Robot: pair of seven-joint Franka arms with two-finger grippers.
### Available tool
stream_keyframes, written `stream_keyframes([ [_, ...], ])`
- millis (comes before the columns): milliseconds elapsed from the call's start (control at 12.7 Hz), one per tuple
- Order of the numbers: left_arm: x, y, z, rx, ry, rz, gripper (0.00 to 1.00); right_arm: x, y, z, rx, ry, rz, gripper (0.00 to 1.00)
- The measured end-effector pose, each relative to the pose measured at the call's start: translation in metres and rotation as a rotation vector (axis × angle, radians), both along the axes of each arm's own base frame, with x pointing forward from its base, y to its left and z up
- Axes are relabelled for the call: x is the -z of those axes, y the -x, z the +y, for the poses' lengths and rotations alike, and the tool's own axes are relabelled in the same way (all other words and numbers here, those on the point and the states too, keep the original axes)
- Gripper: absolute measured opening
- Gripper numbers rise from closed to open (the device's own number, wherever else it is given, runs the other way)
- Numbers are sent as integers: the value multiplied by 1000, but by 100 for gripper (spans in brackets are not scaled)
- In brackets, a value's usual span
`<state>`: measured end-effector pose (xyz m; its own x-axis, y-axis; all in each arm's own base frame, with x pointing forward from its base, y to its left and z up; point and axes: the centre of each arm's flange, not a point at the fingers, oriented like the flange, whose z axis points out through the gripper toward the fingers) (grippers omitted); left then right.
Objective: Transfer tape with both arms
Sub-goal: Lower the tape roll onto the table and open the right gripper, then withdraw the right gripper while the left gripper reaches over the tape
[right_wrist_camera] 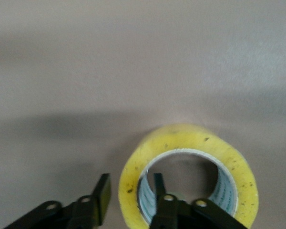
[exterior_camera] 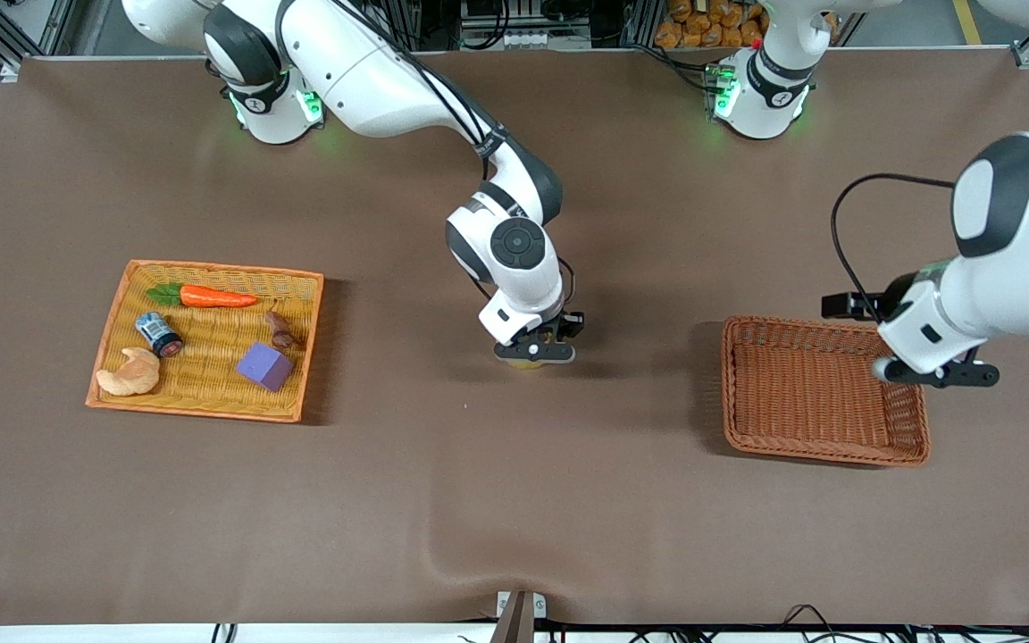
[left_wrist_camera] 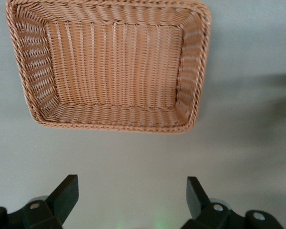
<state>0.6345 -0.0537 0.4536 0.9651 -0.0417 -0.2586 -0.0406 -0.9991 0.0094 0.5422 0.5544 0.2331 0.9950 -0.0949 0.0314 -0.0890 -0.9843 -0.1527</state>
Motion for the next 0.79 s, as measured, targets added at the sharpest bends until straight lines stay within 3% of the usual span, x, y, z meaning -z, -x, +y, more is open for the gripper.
stream_keyframes([
  [316, 1, -11, 7, -66, 3, -16, 100, -31, -33, -33, 31, 17, 18, 89],
  [395, -1, -13, 6, -90, -1, -33, 100, -52, -51, -55, 21, 22, 18, 90],
  [553, -5, -23, -2, -165, -6, -110, 100, -107, -83, -106, 22, 28, 13, 100],
  [632, -8, -28, -6, -205, -5, -155, 100, -136, -97, -135, 3, 21, -5, 100],
  [789, -12, -31, -15, -237, 20, -180, 100, -179, -117, -198, -35, 18, -30, 100],
])
